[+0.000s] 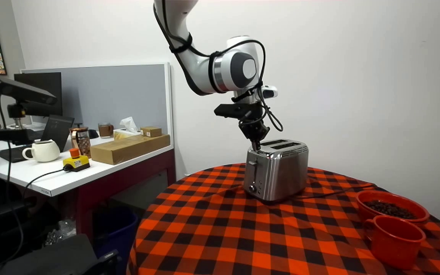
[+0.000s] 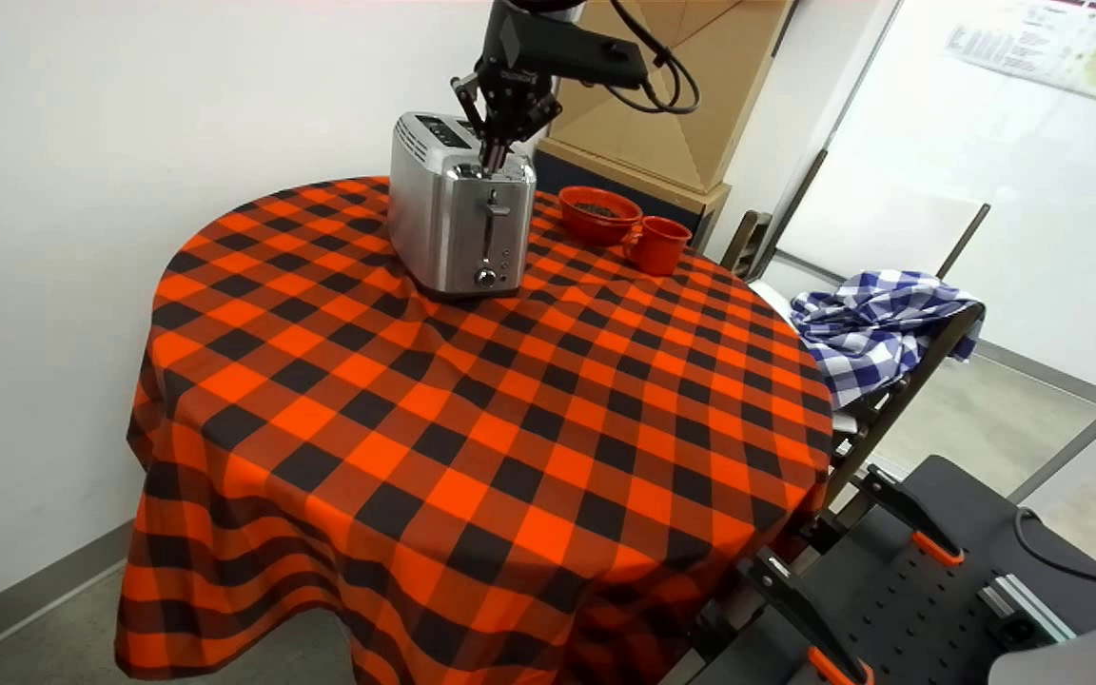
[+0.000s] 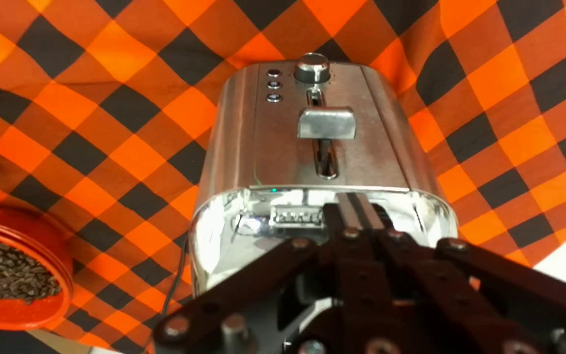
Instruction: Push down the switch of the toaster
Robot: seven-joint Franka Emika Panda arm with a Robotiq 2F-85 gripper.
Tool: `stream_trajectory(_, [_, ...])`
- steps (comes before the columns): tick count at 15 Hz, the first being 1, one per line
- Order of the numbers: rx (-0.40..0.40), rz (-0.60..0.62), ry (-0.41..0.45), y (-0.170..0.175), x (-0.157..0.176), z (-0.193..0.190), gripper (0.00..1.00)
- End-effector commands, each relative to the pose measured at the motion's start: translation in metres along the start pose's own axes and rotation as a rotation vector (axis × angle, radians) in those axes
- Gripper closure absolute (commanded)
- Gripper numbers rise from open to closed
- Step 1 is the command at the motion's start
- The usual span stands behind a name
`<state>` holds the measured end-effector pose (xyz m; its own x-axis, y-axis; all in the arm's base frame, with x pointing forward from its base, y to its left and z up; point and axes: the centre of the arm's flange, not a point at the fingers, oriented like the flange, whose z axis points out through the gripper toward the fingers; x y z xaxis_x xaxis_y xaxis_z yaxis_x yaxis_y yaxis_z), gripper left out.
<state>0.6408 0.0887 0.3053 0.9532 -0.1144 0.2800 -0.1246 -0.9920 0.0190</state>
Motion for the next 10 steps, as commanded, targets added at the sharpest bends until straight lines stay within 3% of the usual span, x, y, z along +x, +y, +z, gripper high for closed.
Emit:
stream_trajectory(1, [0.012,0.014,-0.086,-0.003,-0.001,0.021,1.00])
stream_trajectory(5, [0.005,0.014,-0.161,-0.003,-0.014,0.042,1.00])
stream_trajectory(10, [-0.047,-0.032,-0.118,0.003,-0.015,0.058,1.00])
